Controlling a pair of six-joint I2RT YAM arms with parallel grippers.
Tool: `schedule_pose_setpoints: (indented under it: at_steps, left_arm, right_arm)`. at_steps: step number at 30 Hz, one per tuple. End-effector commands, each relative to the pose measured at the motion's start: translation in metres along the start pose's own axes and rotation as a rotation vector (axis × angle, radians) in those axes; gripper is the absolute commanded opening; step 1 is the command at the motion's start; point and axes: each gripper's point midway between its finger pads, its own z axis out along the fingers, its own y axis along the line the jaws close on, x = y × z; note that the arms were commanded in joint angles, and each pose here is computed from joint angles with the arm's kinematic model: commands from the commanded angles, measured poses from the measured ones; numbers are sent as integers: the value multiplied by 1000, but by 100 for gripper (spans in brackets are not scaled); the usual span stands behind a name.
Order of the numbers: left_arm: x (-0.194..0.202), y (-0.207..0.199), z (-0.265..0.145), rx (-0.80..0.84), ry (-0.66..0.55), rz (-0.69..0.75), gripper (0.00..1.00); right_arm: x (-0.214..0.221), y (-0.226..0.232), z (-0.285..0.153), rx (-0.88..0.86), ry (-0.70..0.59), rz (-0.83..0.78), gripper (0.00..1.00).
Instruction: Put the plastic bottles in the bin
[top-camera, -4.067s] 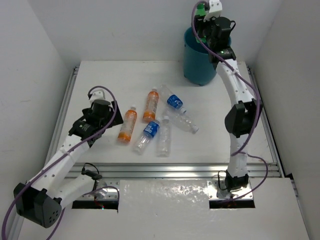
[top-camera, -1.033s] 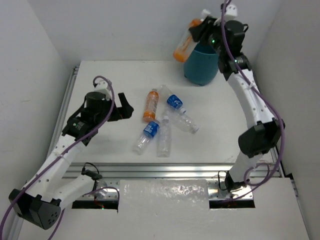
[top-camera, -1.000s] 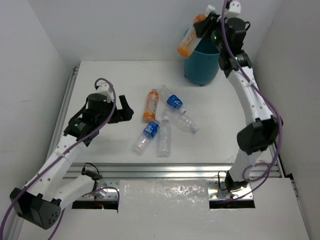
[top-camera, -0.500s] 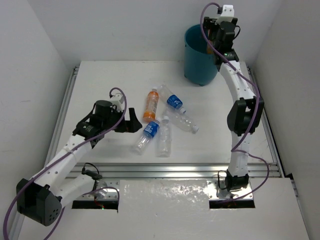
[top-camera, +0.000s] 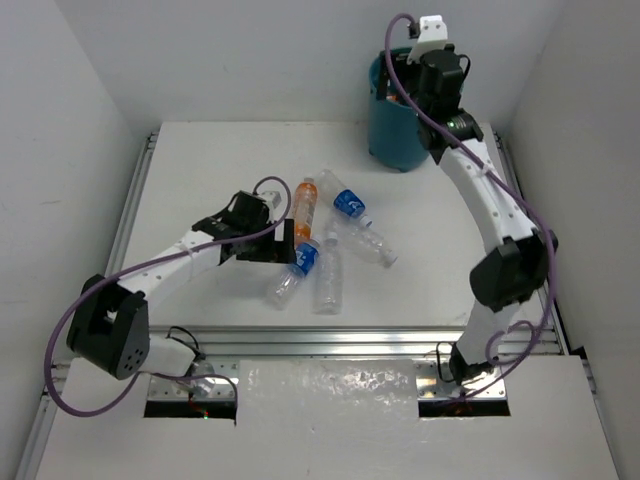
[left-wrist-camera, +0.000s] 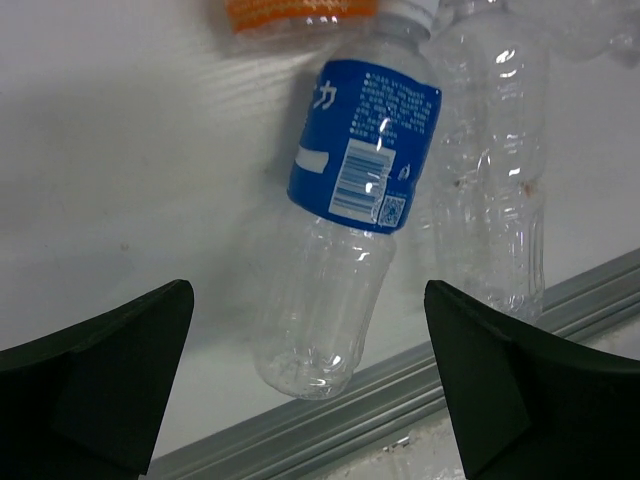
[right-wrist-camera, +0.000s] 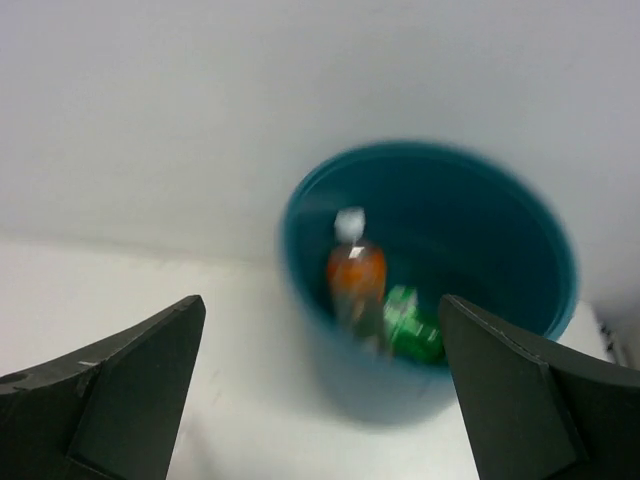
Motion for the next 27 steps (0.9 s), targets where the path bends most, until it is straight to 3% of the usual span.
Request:
schedule_pose_setpoints:
  at_steps: [1,5,9,13,17,21,22,23,27]
  left_arm:
    - [1,-10,-2,11,-6,21,97]
    - [18,-16,10,2,58,48,94]
    - [41,-1,24,-115,136,48,89]
    - [55,10,34,-210,177,68,82]
    - [59,4,37,-203,188,91,75]
    - [62,-6,41,-187,197,99,57]
    - [64,-7,42,-189,201,98,46]
    - [67,-9,44,-189,211,105,42]
    - [72,-11,44,-218,215,112,38]
  right_arm:
    - [13,32,-59,-125,104,15,99]
    - [50,54,-111,-259,178,140,99]
    - [84,71,-154,-356,235,210,99]
    - [96,78,-172,-396,251,223,99]
    - [106,74,-178,-377,273,214,99]
    - [119,75,-184,-378,297,225,99]
    - [119,75,-186,-381,298,228,99]
    - [120,75,-187,-384,302,228,99]
    - [123,76,-189,-388,311,231,99]
